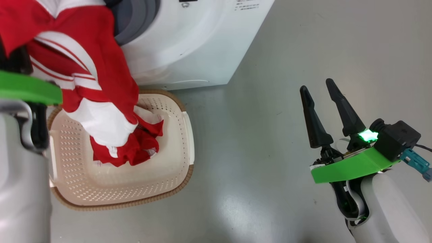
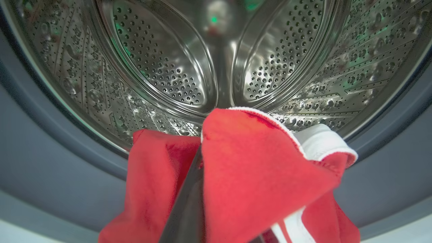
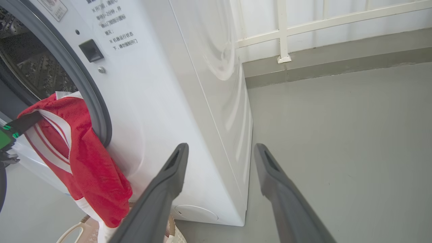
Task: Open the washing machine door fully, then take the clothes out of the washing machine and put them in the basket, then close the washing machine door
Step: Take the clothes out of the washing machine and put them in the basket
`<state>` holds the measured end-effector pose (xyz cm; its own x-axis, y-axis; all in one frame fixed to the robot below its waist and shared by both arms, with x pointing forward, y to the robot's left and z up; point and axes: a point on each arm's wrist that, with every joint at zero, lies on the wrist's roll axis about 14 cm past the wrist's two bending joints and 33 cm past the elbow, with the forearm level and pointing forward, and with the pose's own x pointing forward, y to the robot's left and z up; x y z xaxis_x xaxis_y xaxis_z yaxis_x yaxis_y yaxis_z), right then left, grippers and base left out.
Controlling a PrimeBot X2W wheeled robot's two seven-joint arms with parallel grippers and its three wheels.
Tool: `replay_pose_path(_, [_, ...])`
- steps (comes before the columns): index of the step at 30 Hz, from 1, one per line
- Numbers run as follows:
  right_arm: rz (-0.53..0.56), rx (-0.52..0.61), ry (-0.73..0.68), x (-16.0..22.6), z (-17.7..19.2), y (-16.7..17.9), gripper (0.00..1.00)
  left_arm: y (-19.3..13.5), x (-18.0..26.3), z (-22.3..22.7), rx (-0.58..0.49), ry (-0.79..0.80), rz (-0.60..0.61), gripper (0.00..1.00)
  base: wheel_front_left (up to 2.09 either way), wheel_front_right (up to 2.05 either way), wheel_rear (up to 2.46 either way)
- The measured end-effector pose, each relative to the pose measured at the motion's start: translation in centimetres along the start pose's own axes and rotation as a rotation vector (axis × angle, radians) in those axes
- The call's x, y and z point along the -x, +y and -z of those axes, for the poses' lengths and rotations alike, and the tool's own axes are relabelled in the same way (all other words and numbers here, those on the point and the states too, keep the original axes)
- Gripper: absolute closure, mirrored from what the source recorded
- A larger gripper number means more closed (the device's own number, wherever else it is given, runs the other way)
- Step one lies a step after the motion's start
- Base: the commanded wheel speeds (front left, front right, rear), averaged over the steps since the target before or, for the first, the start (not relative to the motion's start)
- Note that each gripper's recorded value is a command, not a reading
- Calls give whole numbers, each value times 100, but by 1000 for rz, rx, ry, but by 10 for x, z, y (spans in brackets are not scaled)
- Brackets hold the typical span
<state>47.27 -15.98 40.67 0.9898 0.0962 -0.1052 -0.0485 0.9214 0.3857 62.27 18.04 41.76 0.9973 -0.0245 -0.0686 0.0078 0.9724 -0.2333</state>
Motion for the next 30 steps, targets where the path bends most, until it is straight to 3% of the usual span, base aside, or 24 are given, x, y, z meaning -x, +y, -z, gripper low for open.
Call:
replay_pose_path(13, [-14, 5, -4, 4, -4, 4, 0, -1, 55, -64, 78, -252, -12, 100, 0, 0, 0])
replay_pose_path(30, [-16, 5, 3, 3, -1, 4, 0, -32, 96, -155, 66, -562, 87, 100, 0, 0, 0])
